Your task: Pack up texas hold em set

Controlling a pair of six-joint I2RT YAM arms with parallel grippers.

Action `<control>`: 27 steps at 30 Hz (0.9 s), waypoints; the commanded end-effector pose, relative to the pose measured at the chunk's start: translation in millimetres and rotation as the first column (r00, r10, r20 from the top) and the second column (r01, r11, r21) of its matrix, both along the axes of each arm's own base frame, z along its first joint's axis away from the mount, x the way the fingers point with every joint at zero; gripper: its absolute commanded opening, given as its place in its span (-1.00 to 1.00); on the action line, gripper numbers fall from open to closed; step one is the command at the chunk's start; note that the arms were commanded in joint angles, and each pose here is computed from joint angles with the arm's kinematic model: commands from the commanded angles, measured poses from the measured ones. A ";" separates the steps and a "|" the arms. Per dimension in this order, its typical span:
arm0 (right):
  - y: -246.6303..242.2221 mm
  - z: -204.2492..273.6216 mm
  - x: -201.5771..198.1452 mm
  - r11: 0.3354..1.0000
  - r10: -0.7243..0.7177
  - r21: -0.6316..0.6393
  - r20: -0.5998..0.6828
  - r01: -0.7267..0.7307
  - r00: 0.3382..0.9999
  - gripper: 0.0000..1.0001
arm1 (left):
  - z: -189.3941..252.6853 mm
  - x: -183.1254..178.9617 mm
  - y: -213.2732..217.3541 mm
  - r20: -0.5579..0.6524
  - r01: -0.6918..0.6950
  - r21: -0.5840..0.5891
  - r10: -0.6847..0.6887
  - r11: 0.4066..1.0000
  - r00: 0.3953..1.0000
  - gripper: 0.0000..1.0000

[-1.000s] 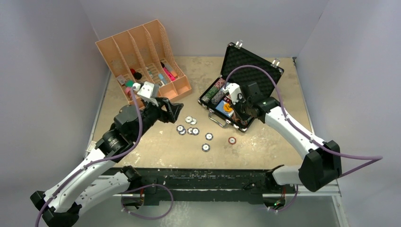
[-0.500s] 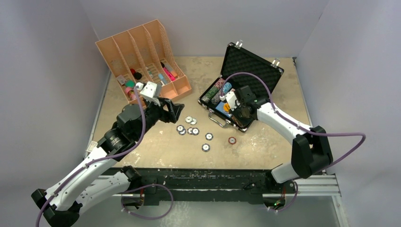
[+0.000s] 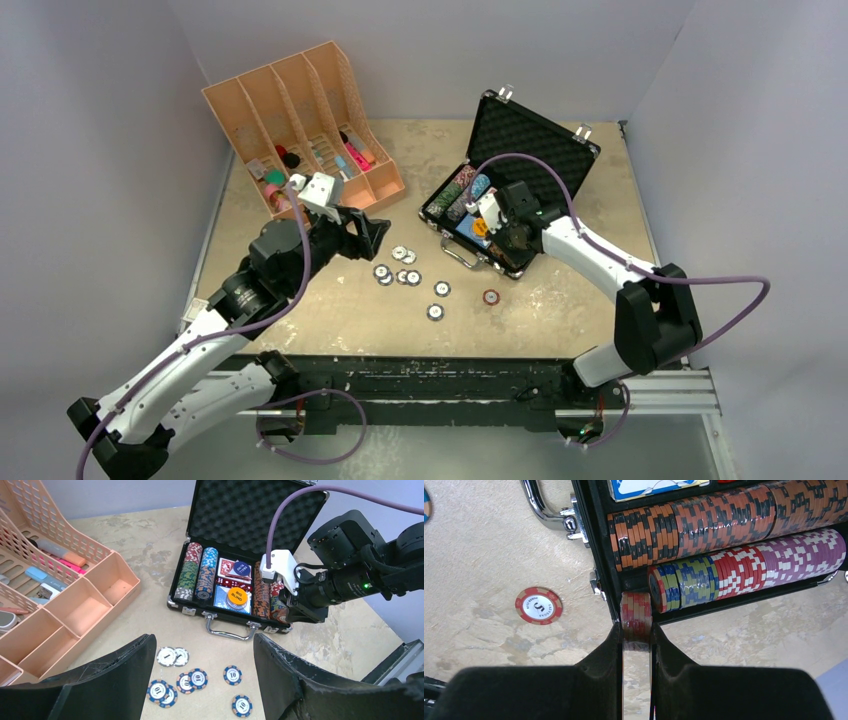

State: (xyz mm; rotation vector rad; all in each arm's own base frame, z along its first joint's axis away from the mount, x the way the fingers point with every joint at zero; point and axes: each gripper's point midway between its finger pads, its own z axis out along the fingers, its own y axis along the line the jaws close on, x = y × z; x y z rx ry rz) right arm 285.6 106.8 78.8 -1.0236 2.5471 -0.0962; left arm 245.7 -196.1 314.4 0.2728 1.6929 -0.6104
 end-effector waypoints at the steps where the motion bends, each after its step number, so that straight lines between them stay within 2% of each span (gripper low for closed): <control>1: -5.9 0.9 3.6 1.000 -0.020 -0.021 0.019 0.021 1.000 -0.85 | 8.7 2.5 -1.3 0.038 0.001 -0.009 -0.001 1.000 0.999 0.41; 8: -7.6 -7.7 3.1 0.999 -0.025 -0.040 -0.001 0.025 1.000 -0.63 | 8.4 2.4 -1.7 0.037 0.002 -0.008 -0.002 1.000 0.999 0.41; 17: -11.0 -0.6 9.5 0.995 -0.088 -0.044 0.039 0.089 0.995 -0.14 | 7.7 1.9 -2.0 0.036 0.007 -0.004 -0.007 1.000 0.999 0.42; 23: -3.9 24.5 18.2 0.989 -0.145 0.026 0.096 0.143 0.985 -0.11 | 8.9 1.1 -1.7 0.038 0.008 -0.009 -0.008 1.000 0.999 0.42; 27: 13.7 55.3 23.3 0.979 -0.161 0.151 0.135 0.140 0.978 -0.09 | 12.5 -0.1 -1.6 0.042 0.009 -0.025 -0.008 1.000 0.999 0.42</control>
